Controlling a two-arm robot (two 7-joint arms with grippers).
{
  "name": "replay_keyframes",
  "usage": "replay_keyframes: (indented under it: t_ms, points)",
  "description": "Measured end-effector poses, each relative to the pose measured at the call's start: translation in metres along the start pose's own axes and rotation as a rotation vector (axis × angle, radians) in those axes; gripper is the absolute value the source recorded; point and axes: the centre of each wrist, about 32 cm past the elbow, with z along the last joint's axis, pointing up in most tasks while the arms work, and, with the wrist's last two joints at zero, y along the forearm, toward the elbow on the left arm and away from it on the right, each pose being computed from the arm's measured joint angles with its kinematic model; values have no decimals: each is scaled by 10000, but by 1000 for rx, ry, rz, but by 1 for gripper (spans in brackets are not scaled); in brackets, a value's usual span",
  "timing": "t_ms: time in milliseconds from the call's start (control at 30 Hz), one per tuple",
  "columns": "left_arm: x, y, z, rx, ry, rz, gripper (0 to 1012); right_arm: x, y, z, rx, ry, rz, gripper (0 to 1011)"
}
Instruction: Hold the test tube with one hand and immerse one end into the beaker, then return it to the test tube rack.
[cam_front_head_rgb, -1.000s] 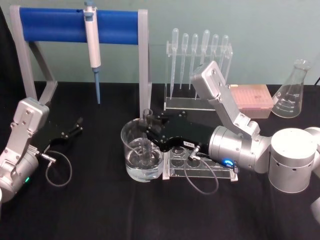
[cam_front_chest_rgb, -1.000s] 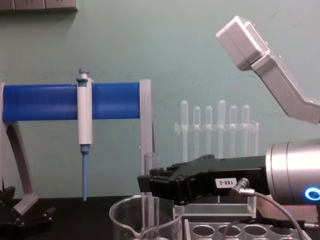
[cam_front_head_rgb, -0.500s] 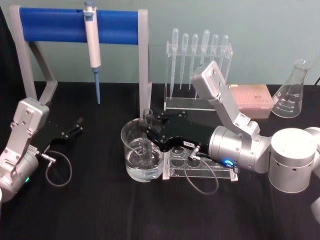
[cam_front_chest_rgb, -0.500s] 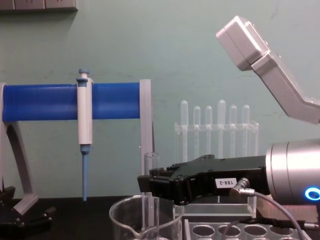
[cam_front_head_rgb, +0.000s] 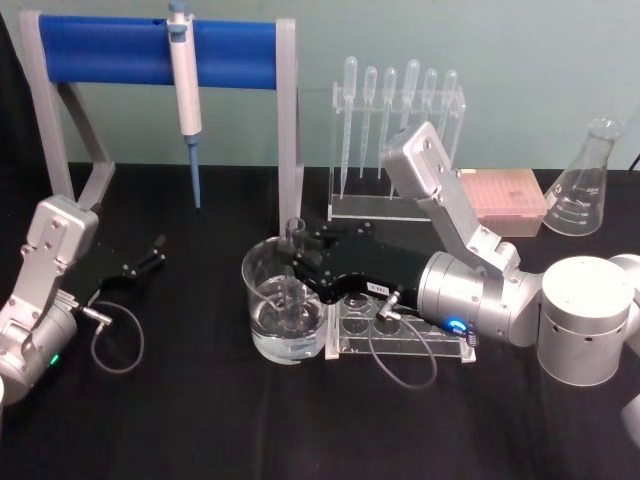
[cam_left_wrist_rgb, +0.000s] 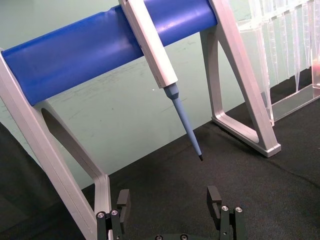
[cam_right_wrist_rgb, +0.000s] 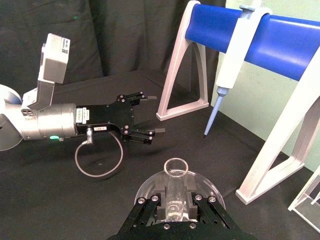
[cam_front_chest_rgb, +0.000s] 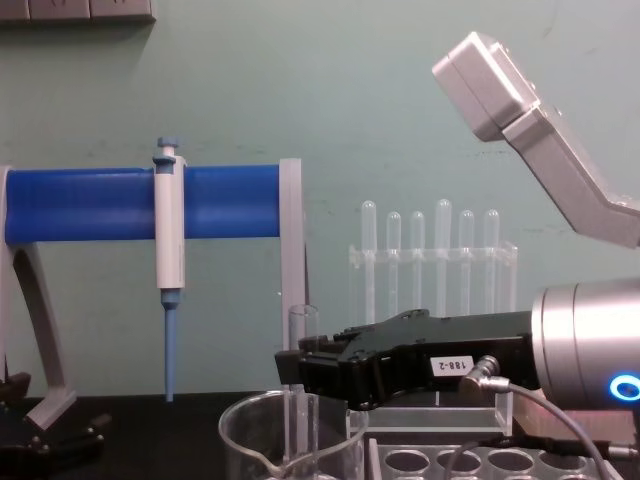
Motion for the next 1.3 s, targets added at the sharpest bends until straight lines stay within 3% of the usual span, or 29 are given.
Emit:
replay_keyframes:
  t_ms: [1300]
  points:
    - [0,0,0,0,0,0,1000,0,0,0,0,0,0,224]
